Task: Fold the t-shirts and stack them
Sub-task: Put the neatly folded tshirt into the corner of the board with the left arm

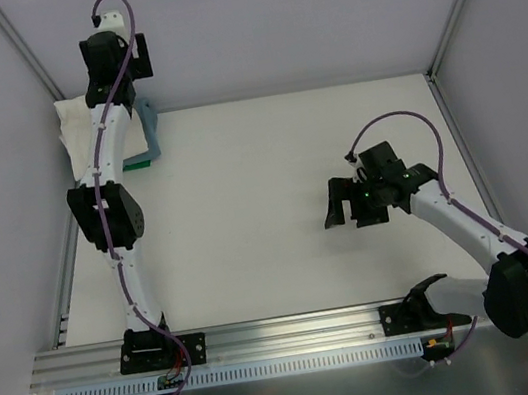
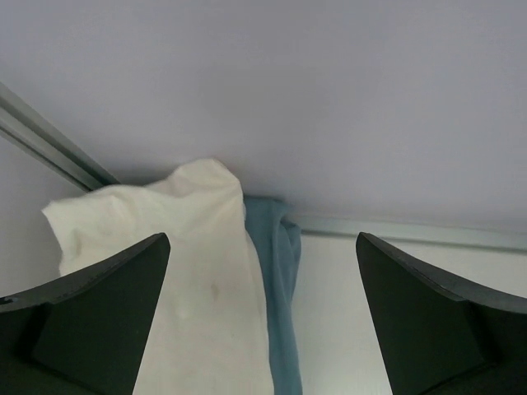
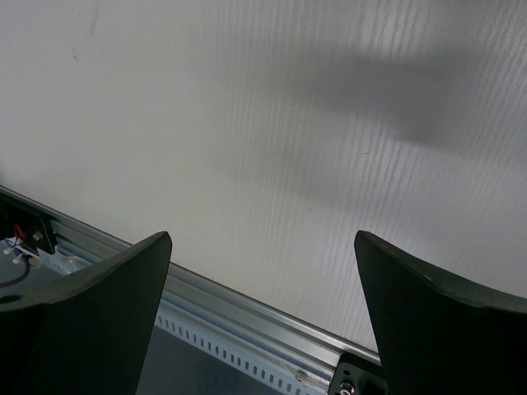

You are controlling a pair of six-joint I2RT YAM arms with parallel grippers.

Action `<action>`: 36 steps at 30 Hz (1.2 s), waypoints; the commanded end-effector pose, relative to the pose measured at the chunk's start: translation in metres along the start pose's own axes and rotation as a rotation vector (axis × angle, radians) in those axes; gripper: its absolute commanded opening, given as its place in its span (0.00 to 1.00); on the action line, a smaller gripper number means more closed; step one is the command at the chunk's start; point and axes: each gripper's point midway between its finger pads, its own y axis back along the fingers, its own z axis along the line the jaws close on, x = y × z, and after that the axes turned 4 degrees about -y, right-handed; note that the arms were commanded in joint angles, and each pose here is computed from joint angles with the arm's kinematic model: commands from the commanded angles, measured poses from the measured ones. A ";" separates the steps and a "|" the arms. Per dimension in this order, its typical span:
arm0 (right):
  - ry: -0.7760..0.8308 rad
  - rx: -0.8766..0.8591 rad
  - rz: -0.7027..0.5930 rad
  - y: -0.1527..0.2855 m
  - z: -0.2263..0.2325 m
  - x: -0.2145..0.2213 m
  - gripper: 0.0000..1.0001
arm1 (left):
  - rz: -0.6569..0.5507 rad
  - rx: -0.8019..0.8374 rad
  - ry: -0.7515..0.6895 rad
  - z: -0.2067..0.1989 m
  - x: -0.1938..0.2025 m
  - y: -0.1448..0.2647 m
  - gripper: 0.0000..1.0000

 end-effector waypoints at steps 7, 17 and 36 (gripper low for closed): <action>-0.001 -0.019 -0.045 0.013 0.003 0.004 1.00 | 0.522 -0.022 -0.131 -0.019 0.159 0.010 0.99; 0.010 -0.005 -0.067 0.019 -0.003 0.011 1.00 | 0.649 -0.081 -0.187 -0.007 0.202 0.022 0.99; 0.008 0.015 -0.066 0.019 -0.012 0.007 0.99 | 0.698 -0.122 -0.242 0.008 0.230 0.013 0.47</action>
